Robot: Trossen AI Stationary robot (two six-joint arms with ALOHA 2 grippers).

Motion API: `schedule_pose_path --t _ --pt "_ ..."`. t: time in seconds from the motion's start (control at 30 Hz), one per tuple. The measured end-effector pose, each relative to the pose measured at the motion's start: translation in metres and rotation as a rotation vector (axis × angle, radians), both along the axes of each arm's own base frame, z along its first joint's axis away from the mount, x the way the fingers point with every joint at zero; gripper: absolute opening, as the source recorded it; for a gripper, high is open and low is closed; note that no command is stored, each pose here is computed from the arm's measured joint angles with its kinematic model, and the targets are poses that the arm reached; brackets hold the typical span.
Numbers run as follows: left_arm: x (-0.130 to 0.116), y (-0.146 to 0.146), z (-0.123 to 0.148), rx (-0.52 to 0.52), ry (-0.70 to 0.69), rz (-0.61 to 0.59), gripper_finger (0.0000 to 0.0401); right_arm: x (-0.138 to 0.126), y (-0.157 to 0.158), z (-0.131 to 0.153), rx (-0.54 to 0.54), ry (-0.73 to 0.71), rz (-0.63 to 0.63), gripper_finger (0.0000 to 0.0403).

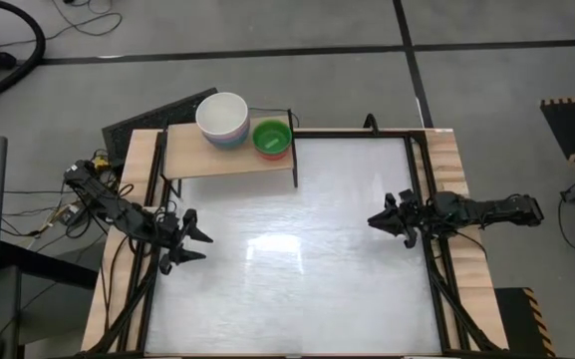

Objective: Place and stack bowls onto a shelf
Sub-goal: Return to Home Position

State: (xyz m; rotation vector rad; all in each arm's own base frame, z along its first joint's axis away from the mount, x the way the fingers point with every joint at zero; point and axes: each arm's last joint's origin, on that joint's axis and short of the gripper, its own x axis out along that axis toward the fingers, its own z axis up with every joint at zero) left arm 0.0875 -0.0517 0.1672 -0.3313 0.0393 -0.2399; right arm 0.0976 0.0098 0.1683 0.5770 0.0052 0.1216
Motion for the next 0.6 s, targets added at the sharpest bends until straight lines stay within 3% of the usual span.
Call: schedule_pose_path --t 0.23,0.6 --pt "0.0002 0.0022 -0.0006 -0.007 0.025 0.072 0.0222 0.0001 -0.0001 -0.0009 -0.006 0.007 -0.002 0.0087" --pt "0.0000 0.0023 -0.0006 0.007 0.032 0.072 0.0222 0.0001 -0.0001 -0.0009 -0.009 0.006 -0.001 0.0087"
